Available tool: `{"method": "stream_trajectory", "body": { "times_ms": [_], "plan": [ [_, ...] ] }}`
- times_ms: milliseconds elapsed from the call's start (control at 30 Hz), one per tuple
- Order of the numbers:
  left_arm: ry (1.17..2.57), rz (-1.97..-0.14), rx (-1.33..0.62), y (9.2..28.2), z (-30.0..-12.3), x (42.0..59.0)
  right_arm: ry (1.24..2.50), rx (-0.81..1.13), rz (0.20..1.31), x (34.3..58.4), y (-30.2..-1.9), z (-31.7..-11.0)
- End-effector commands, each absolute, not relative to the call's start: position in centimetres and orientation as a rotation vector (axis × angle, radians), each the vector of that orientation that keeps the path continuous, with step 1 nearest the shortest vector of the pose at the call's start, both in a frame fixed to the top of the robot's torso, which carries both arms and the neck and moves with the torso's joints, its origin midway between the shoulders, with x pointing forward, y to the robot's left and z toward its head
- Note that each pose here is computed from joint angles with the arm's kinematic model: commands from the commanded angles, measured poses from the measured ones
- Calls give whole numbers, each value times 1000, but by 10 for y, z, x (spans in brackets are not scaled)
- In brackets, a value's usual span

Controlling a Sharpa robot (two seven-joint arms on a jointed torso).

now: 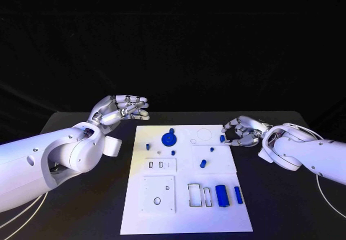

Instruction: Assemble the parts on the task board

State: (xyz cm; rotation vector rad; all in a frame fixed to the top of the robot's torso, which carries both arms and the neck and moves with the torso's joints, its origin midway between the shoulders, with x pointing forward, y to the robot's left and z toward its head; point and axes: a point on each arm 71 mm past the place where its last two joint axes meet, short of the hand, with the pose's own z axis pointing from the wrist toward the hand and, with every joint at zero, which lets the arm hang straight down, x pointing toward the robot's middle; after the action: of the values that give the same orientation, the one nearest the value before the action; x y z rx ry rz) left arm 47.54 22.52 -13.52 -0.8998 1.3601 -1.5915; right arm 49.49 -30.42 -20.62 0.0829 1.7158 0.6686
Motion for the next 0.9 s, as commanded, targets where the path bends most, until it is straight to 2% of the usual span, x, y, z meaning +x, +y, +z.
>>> {"method": "stream_trajectory", "body": {
  "times_ms": [33,900],
  "plan": [
    [1363,-1615,-893,223,-134,475,1734,72,679,495,-301,-210],
    [1369,-1614,-895,224,-135,474,1739,97,659,500,-298,-219]
  ]
}}
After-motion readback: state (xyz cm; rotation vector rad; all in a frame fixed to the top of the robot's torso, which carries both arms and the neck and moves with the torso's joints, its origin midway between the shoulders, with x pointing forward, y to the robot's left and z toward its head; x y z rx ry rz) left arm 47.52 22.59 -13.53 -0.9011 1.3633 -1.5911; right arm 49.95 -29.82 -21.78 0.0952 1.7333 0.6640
